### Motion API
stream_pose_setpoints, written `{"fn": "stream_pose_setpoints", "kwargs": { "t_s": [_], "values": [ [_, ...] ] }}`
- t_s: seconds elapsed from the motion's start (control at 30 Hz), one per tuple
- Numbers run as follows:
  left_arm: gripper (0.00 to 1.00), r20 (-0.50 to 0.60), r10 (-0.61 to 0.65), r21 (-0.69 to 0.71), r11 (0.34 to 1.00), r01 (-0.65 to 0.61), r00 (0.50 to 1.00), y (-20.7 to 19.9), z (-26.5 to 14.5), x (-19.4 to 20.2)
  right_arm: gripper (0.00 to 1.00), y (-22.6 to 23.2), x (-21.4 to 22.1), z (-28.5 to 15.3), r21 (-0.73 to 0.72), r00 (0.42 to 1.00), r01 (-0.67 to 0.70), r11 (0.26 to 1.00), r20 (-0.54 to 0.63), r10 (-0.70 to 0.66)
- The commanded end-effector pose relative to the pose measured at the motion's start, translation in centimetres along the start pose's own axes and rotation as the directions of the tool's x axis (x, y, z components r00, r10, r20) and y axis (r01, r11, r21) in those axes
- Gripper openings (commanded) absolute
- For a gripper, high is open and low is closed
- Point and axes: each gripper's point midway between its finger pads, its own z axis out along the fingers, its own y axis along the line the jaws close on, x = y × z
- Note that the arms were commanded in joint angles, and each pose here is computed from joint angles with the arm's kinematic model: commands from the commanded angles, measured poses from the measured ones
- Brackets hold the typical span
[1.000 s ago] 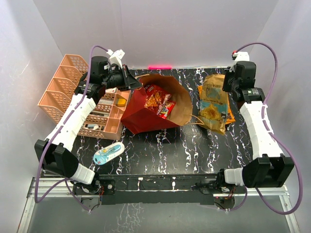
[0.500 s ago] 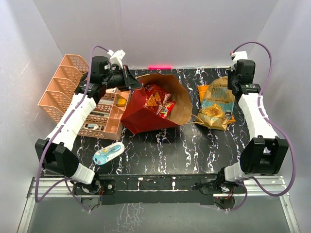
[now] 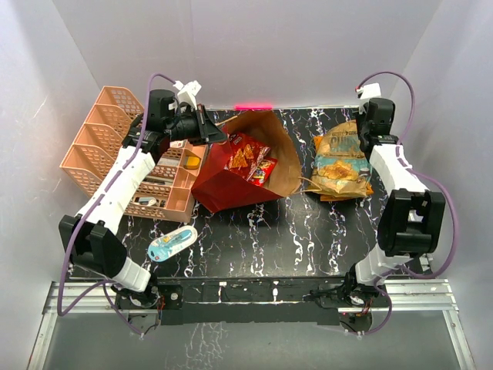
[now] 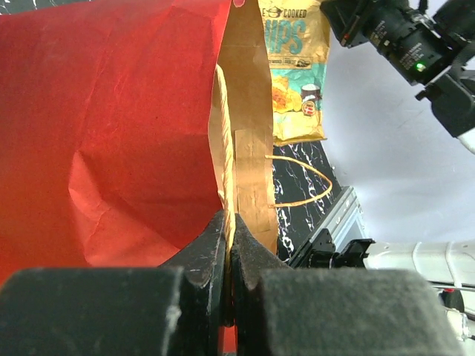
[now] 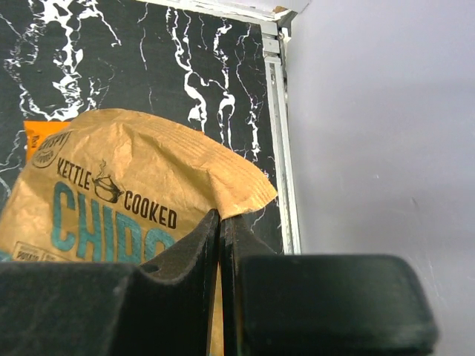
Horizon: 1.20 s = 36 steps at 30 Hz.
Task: Take the snacks out of the paper bag
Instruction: Place the snack at the center of the board.
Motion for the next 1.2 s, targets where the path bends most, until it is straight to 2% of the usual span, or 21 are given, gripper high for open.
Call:
{"fn": "stream_pose_setpoints", "kwargs": {
  "t_s": [0.0,0.13,0.2,0.3,0.4,0.53,0.63,0.67,0.73,0.83,0.93,1.07,1.17],
  "values": [
    [0.00,0.012,0.017,0.045,0.999,-0.018,1.000,-1.6,-0.6,-1.1,0.07,-2.3,-2.1,2.1,0.108,0.993,0.022,0.994,0.113,-0.034],
    [0.00,0.012,0.014,0.076,0.997,-0.015,1.000,-2.3,-0.5,-1.5,0.08,-1.1,-0.3,4.4,0.075,0.995,-0.003,0.997,0.098,-0.005],
    [0.00,0.011,0.010,0.107,0.994,-0.011,1.000,-3.0,-0.6,-1.6,0.08,-0.2,1.9,6.1,0.064,0.999,-0.010,0.998,0.050,0.007],
    [0.00,0.014,0.018,0.142,0.990,-0.019,1.000,-3.8,-0.8,-1.7,0.09,0.4,3.8,7.2,0.061,0.997,-0.079,0.995,0.028,0.078],
    [0.00,0.019,0.029,0.177,0.984,-0.032,0.999,-4.6,-1.2,-1.8,0.15,0.2,5.1,8.0,0.079,0.991,-0.135,0.988,0.002,0.135],
    [0.00,0.035,0.055,0.233,0.970,-0.062,0.998,-6.1,-2.1,-1.8,0.29,-0.9,5.8,7.9,0.147,0.985,-0.152,0.977,-0.054,0.162],
    [0.00,0.050,0.089,0.279,0.955,-0.100,0.995,-7.3,-3.0,-1.5,0.60,-2.8,5.4,6.8,0.242,0.975,-0.179,0.954,-0.089,0.205],
    [0.00,0.059,0.104,0.290,0.950,-0.116,0.993,-7.7,-3.3,-1.4,0.67,-3.1,4.9,6.2,0.257,0.967,-0.206,0.944,-0.094,0.237],
    [0.00,0.070,0.129,0.288,0.947,-0.144,0.989,-7.8,-3.8,-1.1,0.71,-3.3,4.1,4.7,0.260,0.948,-0.254,0.932,-0.124,0.293],
    [0.00,0.087,0.171,0.294,0.937,-0.189,0.981,-8.1,-4.4,-0.7,0.71,-0.6,2.5,2.1,0.137,0.884,-0.407,0.903,-0.189,0.427],
    [0.00,0.089,0.230,0.296,0.923,-0.246,0.969,-8.1,-4.5,0.1,0.71,5.1,0.3,-2.1,-0.154,0.813,-0.572,0.806,-0.239,0.531],
    [0.00,0.093,0.325,0.324,0.884,-0.337,0.941,-9.8,-5.5,1.7,0.71,10.1,-2.1,-9.6,-0.425,0.832,-0.546,0.722,-0.173,0.528],
    [0.00,0.093,0.380,0.306,0.869,-0.389,0.921,-10.2,-5.8,2.8,0.70,13.9,-3.3,-16.8,-0.625,0.862,-0.447,0.640,-0.111,0.494]
  ]
}}
